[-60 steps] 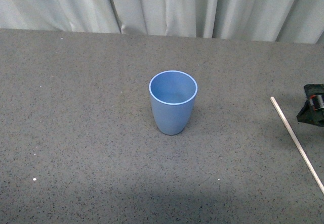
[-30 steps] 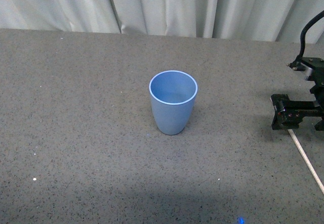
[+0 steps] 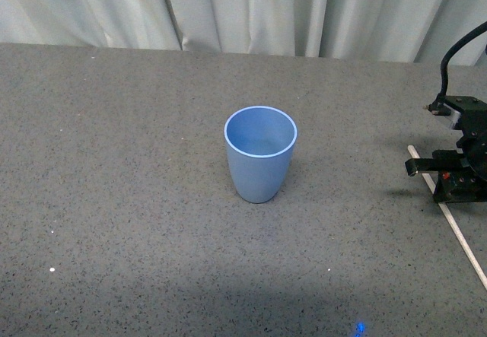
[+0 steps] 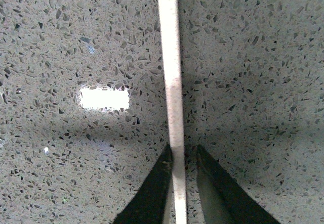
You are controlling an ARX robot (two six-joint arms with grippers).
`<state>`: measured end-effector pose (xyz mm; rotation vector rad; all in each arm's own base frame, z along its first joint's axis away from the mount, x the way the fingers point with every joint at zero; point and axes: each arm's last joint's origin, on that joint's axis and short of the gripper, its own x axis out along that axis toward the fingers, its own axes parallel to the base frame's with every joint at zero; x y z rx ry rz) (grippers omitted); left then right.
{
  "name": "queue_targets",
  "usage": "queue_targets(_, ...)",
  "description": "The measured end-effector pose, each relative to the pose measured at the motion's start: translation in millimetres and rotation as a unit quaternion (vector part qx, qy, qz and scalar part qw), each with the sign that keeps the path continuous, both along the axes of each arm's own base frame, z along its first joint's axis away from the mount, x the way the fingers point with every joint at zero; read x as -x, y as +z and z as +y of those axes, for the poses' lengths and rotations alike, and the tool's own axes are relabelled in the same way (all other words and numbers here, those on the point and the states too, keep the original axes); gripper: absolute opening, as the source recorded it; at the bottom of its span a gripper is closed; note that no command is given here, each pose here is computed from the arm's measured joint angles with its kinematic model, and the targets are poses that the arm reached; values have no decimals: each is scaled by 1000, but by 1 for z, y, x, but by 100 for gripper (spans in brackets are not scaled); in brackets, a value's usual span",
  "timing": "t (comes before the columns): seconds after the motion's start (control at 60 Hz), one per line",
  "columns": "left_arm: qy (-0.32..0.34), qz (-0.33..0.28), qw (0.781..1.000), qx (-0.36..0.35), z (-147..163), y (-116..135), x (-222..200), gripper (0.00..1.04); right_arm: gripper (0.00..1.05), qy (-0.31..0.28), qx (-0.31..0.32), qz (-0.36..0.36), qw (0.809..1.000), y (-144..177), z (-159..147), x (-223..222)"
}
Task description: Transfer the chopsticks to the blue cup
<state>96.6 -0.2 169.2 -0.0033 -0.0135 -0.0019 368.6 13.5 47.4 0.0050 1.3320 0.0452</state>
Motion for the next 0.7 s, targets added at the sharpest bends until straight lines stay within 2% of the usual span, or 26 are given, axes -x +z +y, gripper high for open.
queue_targets(0.083, 0, 0, 1000, 0, 0, 0, 0, 98, 1, -1, 0, -1, 1000, 1, 0, 0)
queue_targets(0.2, 0, 0, 1000, 0, 0, 0, 0, 98, 1, -4, -10, -26, 1000, 9, 0, -1)
queue_targets(0.267, 0, 0, 1000, 0, 0, 0, 0, 98, 1, -4, -15, -70, 997, 21, 0, 0)
queue_targets(0.367, 0, 0, 1000, 0, 0, 0, 0, 98, 1, -4, -64, -164, 984, 49, 3, 4)
queue_targets(0.417, 0, 0, 1000, 0, 0, 0, 0, 98, 1, 4, -72, -222, 972, 67, 6, 7)
queue_targets(0.5, 0, 0, 1000, 0, 0, 0, 0, 98, 1, 27, -98, -325, 940, 100, 16, 13)
queue_targets(0.583, 0, 0, 1000, 0, 0, 0, 0, 98, 1, 65, -146, -427, 890, 131, 34, 22)
queue_targets(0.7, 0, 0, 1000, 0, 0, 0, 0, 98, 1, 110, -171, -515, 833, 152, 61, 29)
